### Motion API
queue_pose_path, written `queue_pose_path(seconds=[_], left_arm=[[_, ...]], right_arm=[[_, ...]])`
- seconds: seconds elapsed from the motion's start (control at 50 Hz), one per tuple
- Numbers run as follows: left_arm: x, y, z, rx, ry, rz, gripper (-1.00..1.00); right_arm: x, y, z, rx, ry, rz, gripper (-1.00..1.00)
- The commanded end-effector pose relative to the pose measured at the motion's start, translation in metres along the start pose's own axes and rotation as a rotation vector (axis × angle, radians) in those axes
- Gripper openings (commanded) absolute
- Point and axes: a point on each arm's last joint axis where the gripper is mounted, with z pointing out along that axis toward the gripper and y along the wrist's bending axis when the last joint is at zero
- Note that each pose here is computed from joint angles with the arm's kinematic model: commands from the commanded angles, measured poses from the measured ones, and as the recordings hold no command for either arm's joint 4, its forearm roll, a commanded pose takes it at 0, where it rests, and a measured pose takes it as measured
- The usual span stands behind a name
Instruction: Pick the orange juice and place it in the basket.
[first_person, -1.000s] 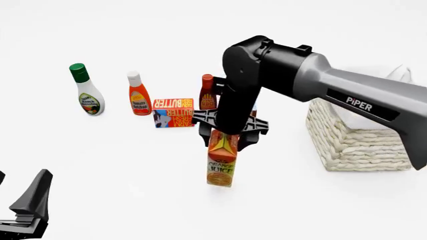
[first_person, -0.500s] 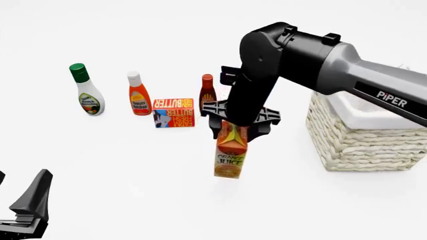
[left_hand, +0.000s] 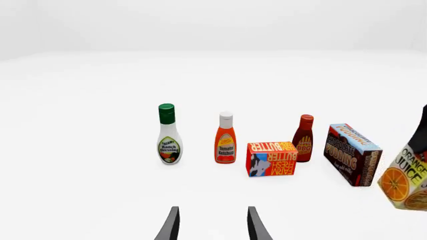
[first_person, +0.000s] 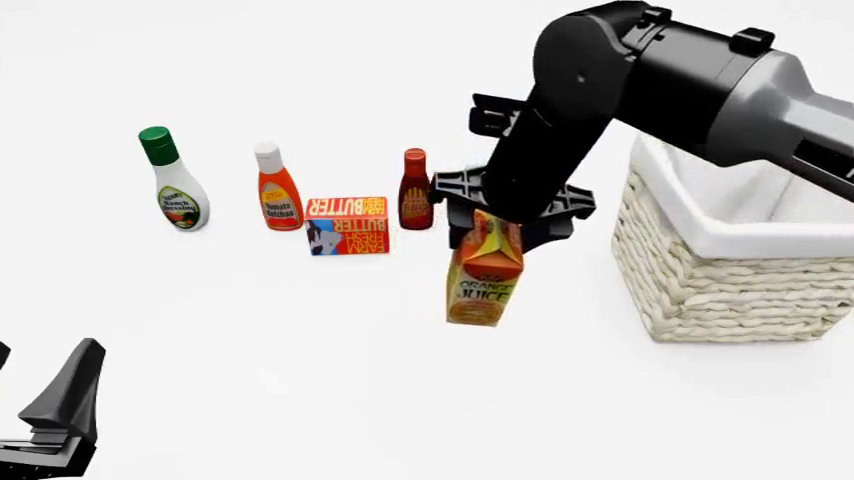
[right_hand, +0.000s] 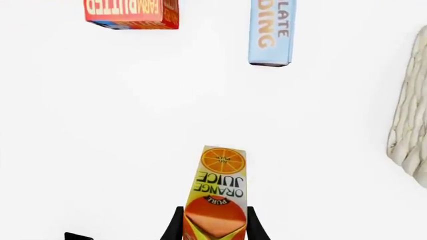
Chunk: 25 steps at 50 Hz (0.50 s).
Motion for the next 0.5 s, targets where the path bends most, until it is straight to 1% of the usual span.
queue_pose_path(seconds=[0.02,0.1,0.22,0.5], left_arm=[[0.001,0.0,0.0,-0.006,-0.001,0.0,1.0],[0.001,0.0,0.0,-0.006,-0.001,0.0,1.0],[0.001,0.0,0.0,-0.006,-0.001,0.0,1.0],[0.001,0.0,0.0,-0.006,0.0,0.0,1.0]], right_arm=[[-0.004,-0.009,-0.013,-0.009,-0.034,-0.001,-1.0],[-0.009,-0.019,-0.018,-0.005,-0.051,-0.009,-1.0],[-0.013,-0.027,-0.026,-0.005,-0.074,-0.02,-1.0],[-0.017,-0.039,-0.043,-0.01,-0.123,-0.048,-1.0]])
